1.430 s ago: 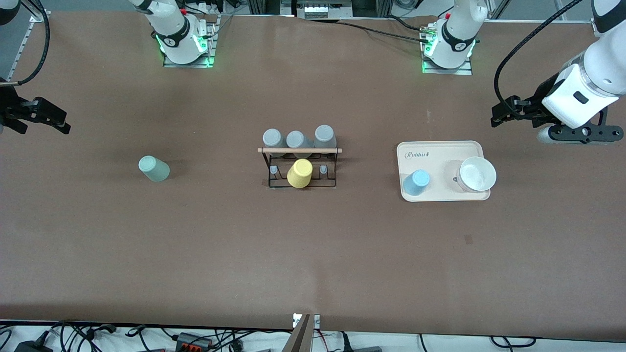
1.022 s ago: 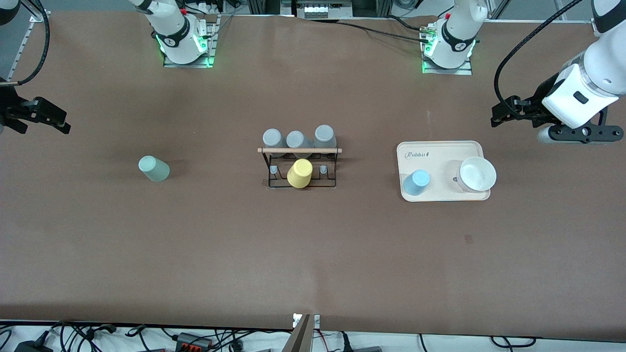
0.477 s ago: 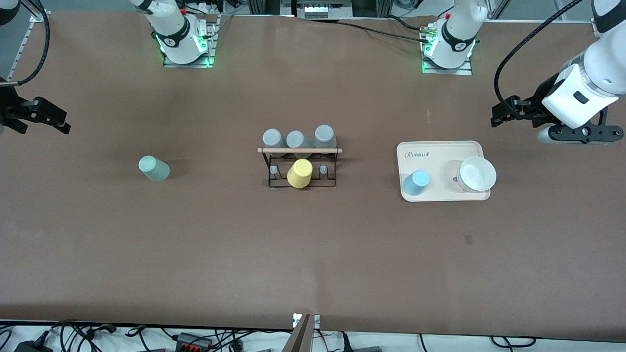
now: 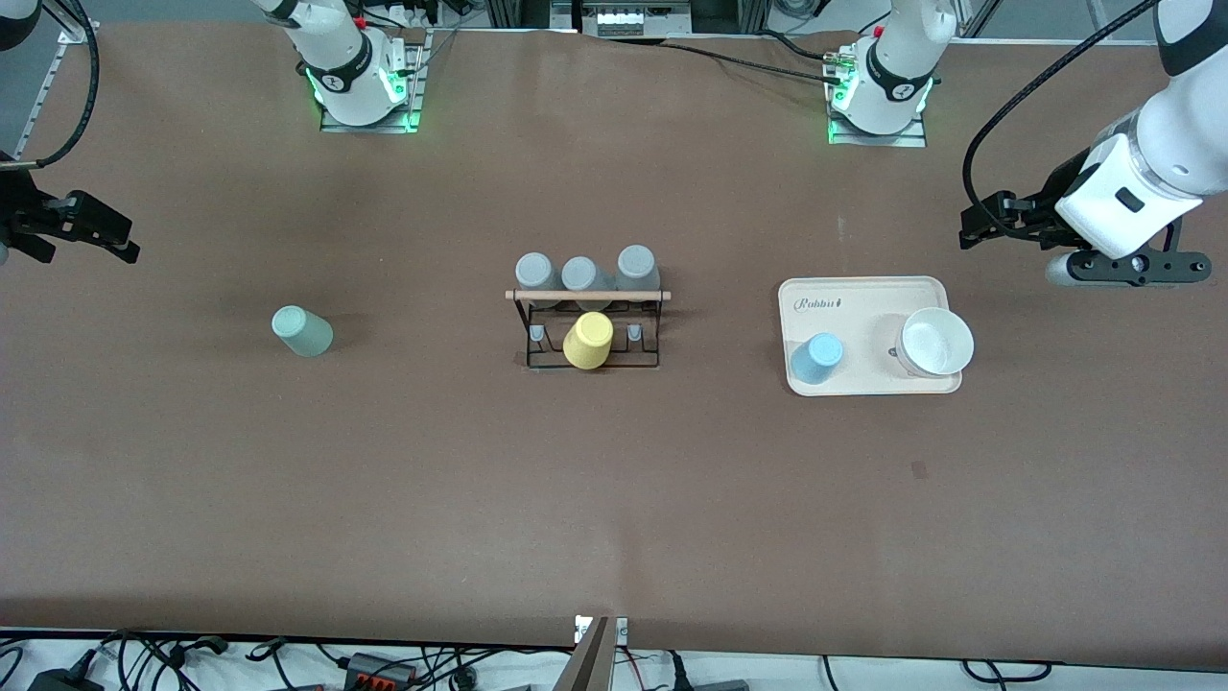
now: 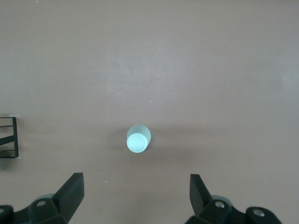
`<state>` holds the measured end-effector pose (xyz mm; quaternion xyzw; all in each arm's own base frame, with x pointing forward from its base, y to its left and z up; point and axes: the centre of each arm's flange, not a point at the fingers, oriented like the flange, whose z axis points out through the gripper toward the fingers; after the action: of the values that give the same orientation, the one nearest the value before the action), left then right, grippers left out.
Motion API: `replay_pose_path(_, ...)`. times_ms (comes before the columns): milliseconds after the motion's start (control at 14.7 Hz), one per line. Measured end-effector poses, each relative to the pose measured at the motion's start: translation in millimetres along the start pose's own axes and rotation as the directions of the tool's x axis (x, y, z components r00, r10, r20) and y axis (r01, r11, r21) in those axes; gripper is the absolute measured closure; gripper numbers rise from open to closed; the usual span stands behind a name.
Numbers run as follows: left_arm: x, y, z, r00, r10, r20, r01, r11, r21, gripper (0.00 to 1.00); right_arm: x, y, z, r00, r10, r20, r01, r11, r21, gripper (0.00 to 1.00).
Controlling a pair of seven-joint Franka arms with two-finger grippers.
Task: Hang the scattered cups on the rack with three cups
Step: 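Reach the left gripper down to the light blue cup on the tray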
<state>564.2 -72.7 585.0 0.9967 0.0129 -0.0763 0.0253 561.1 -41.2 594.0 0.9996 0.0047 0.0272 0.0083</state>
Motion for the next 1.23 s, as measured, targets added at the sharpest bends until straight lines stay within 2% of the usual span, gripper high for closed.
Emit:
replay_pose_path(136, 7.6, 4.5, 12.5, 1.0, 0.008, 0.023, -0.008, 1.0, -0.003, 0.0, 0.0, 0.0, 0.0, 1.0, 0.0, 0.0, 0.0, 1.0, 0.0, 0.0)
replay_pose_path(272, 25.7, 17.5, 43.0, 0.997, 0.026, 0.066, -0.023, 0.999, -0.037, 0.0, 0.0, 0.0, 0.1, 1.0, 0.0, 0.0, 0.0, 1.0, 0.0, 0.0)
replay_pose_path(477, 74.3, 44.7, 119.9, 0.995, 0.049, 0.085, -0.043, 0.996, -0.078, 0.0, -0.3, 0.0, 0.9, 1.0, 0.0, 0.005, 0.0, 1.0, 0.0, 0.0)
replay_pose_path(681, 103.8, 71.7, 204.4, 0.988, 0.075, 0.136, -0.064, 0.995, -0.08, 0.0, 0.0, 0.2, 2.1, 1.0, 0.0, 0.007, 0.0, 1.0, 0.0, 0.0)
replay_pose_path(953, 111.0, 75.9, 287.4, 0.984, 0.069, 0.165, -0.058, 0.996, -0.075, 0.0, 0.1, -0.1, 2.3, 1.0, 0.0, 0.008, 0.0, 1.0, 0.0, 0.0)
replay_pose_path(1226, 98.4, 75.1, 316.4, 0.975, 0.07, 0.211, -0.058, 0.996, -0.063, 0.0, 0.1, -0.2, 2.3, 1.0, -0.001, 0.008, 0.001, 1.0, 0.0, 0.0)
